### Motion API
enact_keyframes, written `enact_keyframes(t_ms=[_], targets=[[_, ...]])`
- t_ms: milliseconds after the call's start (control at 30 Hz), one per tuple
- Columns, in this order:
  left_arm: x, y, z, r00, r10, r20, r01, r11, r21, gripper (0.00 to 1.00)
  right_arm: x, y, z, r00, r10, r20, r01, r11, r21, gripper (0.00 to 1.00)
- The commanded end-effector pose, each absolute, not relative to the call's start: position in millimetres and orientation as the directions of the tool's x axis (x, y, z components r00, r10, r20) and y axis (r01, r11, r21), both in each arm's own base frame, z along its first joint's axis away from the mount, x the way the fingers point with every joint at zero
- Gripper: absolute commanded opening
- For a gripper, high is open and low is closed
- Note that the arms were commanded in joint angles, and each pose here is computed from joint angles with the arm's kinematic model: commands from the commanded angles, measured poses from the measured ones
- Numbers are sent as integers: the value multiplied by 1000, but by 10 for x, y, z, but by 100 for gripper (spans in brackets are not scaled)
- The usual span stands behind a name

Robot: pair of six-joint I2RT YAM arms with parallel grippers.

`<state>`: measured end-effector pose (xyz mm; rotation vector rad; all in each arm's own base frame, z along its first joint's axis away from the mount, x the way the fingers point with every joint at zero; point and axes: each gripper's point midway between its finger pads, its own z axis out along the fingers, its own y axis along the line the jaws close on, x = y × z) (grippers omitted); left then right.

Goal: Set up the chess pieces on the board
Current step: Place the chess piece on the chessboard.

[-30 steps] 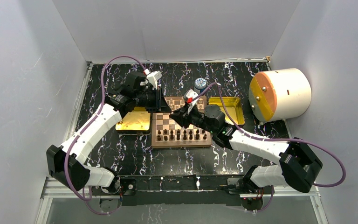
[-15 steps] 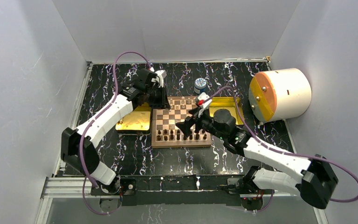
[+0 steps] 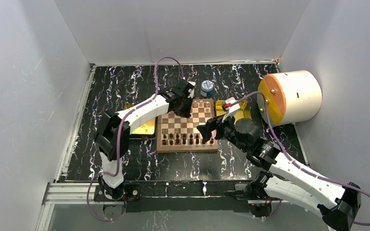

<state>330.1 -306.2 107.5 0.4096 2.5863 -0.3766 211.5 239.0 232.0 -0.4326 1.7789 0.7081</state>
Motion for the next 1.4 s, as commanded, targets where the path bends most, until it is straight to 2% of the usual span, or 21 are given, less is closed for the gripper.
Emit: enact_keyframes(t_ms=[0,267,467,967,1167,1300,1367], targets=[[3464,-3207,1153,-791,208,-575,353,924,-150,5,2111,2318,2480,-311,91,-946,-587,765,266,99],[3506,-3297,926,-798,192,-572,335,929,-156,7,2075,2317,2482,-300,63,-952,-610,755,242,99],[3496,-3268,825,-802,206,-560,337,931,-141,14,2105,2264,2470,-303,65,-951,-582,777,239,99],[3480,-3269,700,-813,218,-541,338,932,-133,15,2153,2209,2539,-323,105,-940,-527,805,271,99],[3497,-3270,754,-807,218,-548,341,931,-132,20,2167,2189,2549,-334,121,-935,-506,814,286,99],[3508,-3256,817,-801,216,-558,339,932,-125,28,2171,2172,2541,-348,135,-928,-486,820,302,99],[3509,-3251,842,-800,214,-561,339,932,-126,29,2172,2162,2544,-354,138,-925,-478,823,306,99]])
